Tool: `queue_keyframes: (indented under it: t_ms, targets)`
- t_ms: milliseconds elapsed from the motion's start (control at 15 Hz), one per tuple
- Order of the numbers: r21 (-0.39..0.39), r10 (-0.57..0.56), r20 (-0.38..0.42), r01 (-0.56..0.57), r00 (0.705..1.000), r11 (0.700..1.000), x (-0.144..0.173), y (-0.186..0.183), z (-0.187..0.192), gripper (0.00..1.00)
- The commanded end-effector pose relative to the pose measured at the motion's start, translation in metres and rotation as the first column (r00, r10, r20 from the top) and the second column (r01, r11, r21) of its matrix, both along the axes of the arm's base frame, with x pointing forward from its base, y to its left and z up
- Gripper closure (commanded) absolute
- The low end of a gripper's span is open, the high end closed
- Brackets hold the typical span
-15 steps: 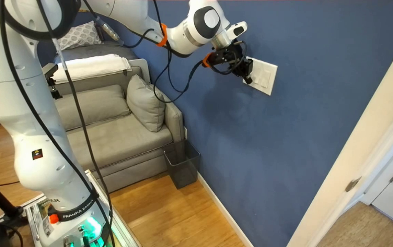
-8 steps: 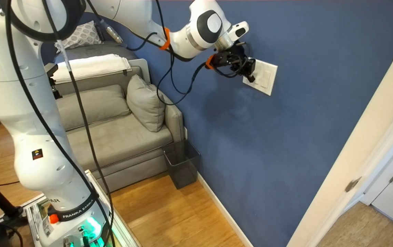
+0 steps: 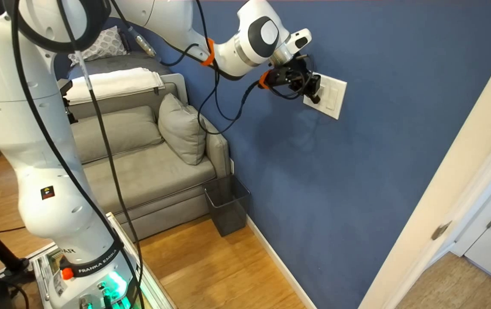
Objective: Flip the middle light switch on the wall
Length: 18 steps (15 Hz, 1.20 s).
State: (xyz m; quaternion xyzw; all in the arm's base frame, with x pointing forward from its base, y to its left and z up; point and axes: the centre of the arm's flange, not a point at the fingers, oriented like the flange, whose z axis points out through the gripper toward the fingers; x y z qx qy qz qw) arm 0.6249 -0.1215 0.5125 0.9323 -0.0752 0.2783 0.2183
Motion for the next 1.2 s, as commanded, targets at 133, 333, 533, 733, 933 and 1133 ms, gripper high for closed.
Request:
queue_keyframes:
  t_ms: [133, 333, 533, 733, 933, 1133]
  targets:
    - [0.049, 0.029, -0.067, -0.026, 0.997, 0.998, 0.000, 0.003, 0.000, 1.00]
    - [0.127, 0.084, -0.137, -0.066, 0.987, 0.990, -0.014, 0.009, 0.011, 1.00]
    - [0.178, 0.108, -0.225, -0.068, 0.968, 0.982, -0.029, 0.013, 0.018, 0.98]
    - [0.236, 0.148, -0.279, -0.082, 0.949, 0.968, -0.053, 0.014, 0.030, 0.69]
    - [0.304, 0.209, -0.261, -0.125, 0.942, 0.944, -0.077, 0.019, 0.054, 0.49]
    - [0.384, 0.254, -0.235, -0.150, 0.938, 0.911, -0.098, 0.025, 0.074, 0.27]
